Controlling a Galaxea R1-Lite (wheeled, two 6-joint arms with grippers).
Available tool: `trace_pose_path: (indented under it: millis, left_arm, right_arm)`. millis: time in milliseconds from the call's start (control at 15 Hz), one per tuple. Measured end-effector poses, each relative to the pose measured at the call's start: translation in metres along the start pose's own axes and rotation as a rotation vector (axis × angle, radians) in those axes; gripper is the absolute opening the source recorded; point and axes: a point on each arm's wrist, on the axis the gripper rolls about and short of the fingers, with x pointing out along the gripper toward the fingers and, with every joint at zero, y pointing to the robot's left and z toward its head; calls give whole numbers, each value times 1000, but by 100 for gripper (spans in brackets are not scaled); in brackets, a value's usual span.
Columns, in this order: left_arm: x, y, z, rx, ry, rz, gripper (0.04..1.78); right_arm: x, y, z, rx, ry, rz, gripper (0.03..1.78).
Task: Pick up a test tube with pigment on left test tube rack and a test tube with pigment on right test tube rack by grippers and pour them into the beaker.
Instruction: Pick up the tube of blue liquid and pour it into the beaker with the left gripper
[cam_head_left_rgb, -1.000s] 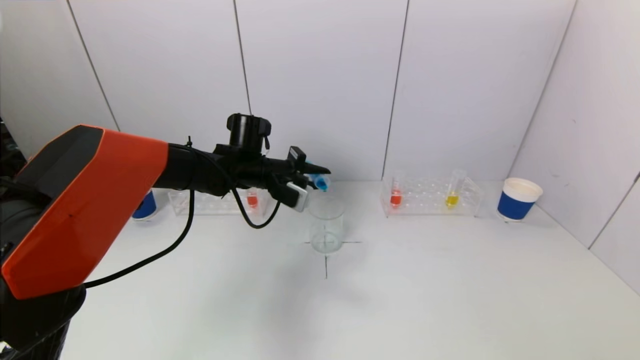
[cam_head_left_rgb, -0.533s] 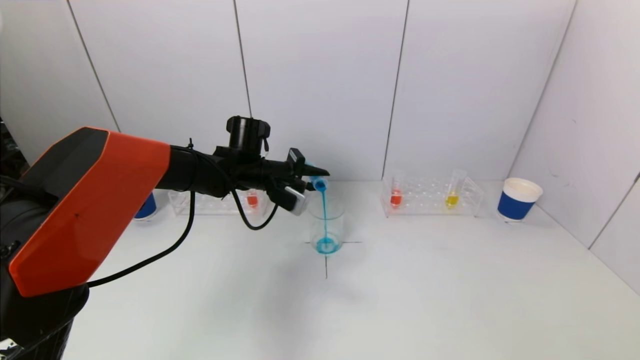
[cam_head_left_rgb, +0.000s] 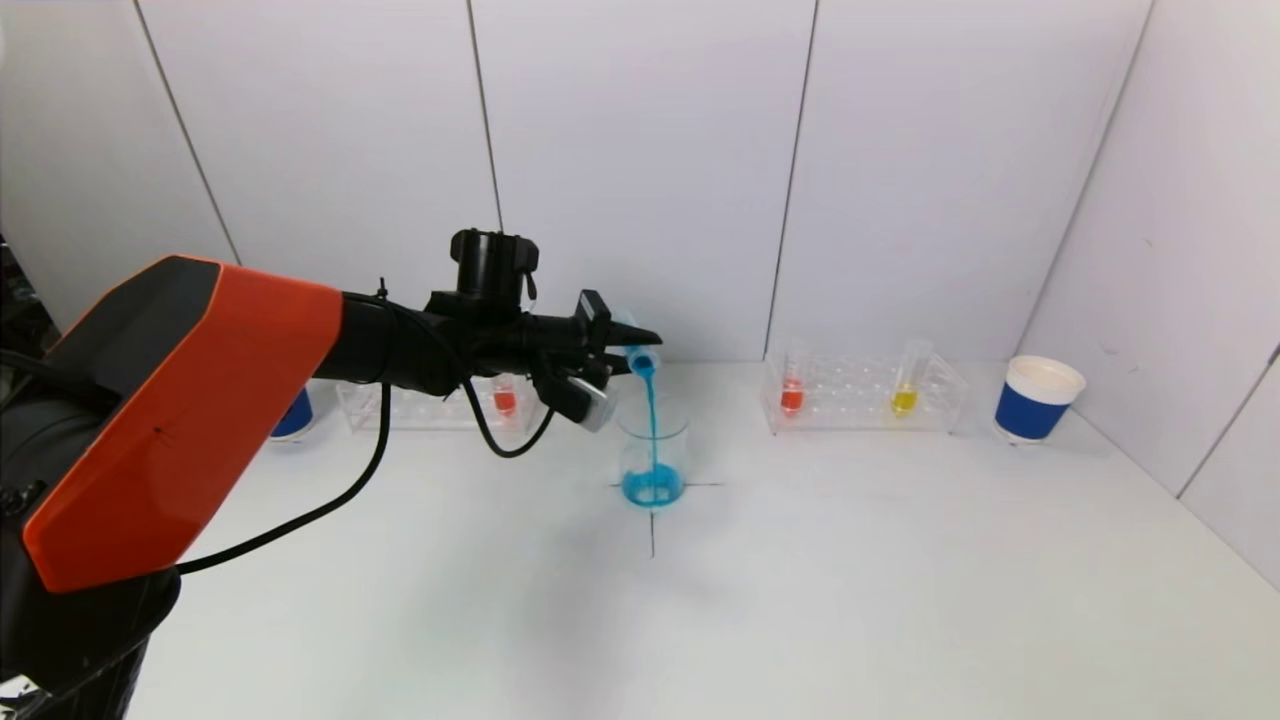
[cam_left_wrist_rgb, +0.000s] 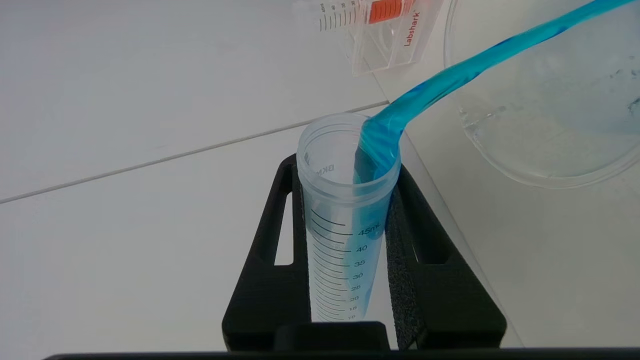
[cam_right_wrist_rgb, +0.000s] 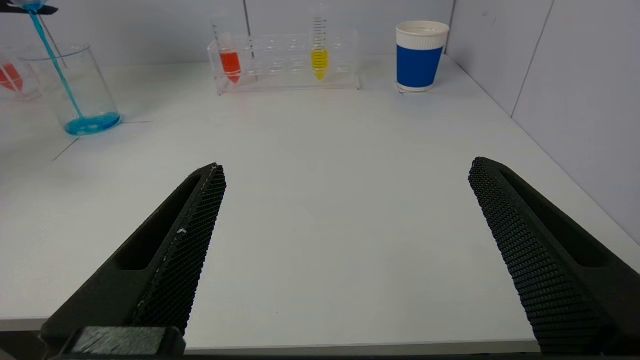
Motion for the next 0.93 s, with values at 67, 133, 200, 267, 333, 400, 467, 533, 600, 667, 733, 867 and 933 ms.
trace_pose_path:
  millis: [67,133,200,267,333,400,467,533,600,667,733,867,933]
  left_arm:
    - [1,0,0,3,-2,1,45]
    - [1,-1,0,8,-5,3,45]
    - [1,-1,0,18,-10,5,45]
    - [1,-1,0,26,-11,6,45]
    - [1,-1,0,31,-11,6,45]
    - [1,-1,0,39,-11,7,45]
    - [1,-1,0,45,-11,7,45]
    - [1,-1,0,47,-11,7,45]
    - [1,0,0,51,-10,9,45]
    - [1,0,0,63,-10,10,45]
    - [1,1,0,80,-9,13,45]
    - [0,7,-3,115,-1,32,45]
    - [0,9,-4,125,2,39,45]
  right_arm:
    - [0,0,0,0,0,0,177]
    - [0,0,0,0,0,0,177]
    - [0,0,0,0,0,0,177]
    - [0,0,0,0,0,0,177]
    - [0,0,0,0,0,0,177]
    - [0,0,0,0,0,0,177]
    - [0,0,0,0,0,0,177]
    - [0,0,0,0,0,0,177]
    - [0,0,0,0,0,0,177]
    - [0,0,0,0,0,0,177]
    - [0,0,0,0,0,0,177]
    - [0,0,0,0,0,0,177]
    - [0,0,0,0,0,0,177]
